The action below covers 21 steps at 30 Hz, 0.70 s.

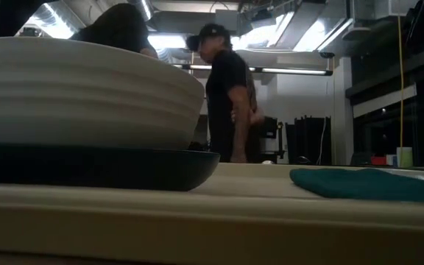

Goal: Set up tray
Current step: Put the orange knife on the napkin

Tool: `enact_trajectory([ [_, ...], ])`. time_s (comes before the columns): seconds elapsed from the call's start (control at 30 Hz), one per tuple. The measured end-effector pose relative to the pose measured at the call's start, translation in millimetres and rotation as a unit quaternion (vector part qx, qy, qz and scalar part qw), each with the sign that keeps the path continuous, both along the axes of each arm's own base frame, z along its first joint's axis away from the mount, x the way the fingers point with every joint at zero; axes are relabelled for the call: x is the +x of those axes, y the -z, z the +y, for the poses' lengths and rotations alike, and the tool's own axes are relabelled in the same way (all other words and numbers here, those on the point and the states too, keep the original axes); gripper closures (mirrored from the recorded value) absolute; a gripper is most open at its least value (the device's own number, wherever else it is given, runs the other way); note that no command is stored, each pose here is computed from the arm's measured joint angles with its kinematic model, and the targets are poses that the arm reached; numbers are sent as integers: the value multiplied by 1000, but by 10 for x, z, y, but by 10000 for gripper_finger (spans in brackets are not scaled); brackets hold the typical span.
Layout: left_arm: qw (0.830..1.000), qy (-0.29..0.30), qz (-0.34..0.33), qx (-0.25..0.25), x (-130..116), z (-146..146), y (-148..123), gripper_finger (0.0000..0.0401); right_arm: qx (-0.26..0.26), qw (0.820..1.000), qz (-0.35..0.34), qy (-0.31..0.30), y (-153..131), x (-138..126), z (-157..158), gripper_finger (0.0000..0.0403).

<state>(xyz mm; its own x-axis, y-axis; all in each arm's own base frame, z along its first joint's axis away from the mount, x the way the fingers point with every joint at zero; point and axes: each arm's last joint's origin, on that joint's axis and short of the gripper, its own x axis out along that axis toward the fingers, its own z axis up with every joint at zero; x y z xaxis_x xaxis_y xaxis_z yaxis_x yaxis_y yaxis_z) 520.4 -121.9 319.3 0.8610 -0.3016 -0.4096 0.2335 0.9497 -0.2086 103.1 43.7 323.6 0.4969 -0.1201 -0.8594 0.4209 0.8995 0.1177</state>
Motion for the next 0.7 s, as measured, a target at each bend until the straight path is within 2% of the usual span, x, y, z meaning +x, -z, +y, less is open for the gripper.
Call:
enact_trajectory([
  [0.7, 1000, 2, 9, -4, -18, -166, 75, 400, -1, 1000, 0, -1, 0, 0, 0, 258],
])
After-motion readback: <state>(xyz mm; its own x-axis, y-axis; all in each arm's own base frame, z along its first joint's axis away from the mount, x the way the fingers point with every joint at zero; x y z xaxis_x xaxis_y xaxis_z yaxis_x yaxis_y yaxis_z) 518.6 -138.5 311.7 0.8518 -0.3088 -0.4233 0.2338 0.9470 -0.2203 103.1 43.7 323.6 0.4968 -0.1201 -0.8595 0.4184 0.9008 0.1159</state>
